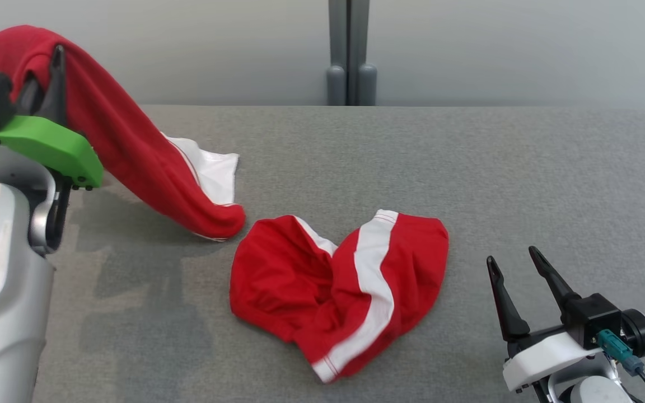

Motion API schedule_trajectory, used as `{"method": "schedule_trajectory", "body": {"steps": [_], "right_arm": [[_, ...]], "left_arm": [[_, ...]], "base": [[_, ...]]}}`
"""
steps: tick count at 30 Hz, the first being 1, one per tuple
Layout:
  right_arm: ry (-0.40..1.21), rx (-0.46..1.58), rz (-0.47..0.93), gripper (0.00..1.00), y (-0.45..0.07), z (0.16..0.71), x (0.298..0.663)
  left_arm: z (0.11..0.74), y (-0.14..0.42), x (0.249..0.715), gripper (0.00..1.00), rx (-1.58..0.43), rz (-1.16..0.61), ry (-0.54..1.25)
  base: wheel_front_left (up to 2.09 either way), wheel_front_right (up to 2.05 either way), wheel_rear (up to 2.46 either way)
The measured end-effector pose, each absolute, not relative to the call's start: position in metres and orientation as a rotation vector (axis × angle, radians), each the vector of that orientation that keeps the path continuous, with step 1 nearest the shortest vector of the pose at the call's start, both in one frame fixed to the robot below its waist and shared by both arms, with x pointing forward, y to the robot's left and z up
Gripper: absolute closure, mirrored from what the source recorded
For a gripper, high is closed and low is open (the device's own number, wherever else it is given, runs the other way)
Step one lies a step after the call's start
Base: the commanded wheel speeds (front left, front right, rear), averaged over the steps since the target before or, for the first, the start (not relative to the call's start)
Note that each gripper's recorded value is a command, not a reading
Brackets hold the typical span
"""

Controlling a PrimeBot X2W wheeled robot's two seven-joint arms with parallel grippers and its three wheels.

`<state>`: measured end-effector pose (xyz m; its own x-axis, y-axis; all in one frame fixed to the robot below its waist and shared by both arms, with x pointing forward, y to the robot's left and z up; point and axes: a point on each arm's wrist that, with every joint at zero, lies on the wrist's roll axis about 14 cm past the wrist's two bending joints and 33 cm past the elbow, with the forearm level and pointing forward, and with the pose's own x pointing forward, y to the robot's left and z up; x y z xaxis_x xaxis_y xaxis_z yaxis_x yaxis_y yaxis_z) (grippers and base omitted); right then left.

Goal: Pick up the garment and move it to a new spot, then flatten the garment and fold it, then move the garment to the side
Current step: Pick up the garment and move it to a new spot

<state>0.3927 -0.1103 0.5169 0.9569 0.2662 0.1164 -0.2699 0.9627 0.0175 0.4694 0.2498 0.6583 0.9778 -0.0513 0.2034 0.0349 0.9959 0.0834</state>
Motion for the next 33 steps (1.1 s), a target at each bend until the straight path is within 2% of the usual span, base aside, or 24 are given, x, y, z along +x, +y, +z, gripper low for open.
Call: {"method": "schedule_trajectory", "body": {"steps": [7,18,26,29,33], "right_arm": [[-0.138,0.045,0.377,0.0,-0.073,0.526,0.399],[-0.151,0.048,0.502,0.0,-0.028,0.532,0.401],[-0.141,0.023,0.517,0.0,-0.024,0.526,0.402],[-0.146,-0.002,0.519,0.0,-0.023,0.525,0.407],[-0.157,-0.031,0.499,0.0,-0.029,0.523,0.42]], "left_arm": [[0.681,0.306,0.417,1.0,0.127,0.082,-0.221],[0.657,0.356,0.356,1.0,0.088,0.229,-0.158],[0.648,0.362,0.366,1.0,0.034,0.246,-0.133],[0.673,0.372,0.384,1.0,0.07,0.261,-0.164],[0.735,0.389,0.411,1.0,0.155,0.312,-0.295]], "base": [[0.0,0.0,0.0],[0.0,0.0,0.0],[0.0,0.0,0.0],[0.0,0.0,0.0],[0.0,0.0,0.0]]}}
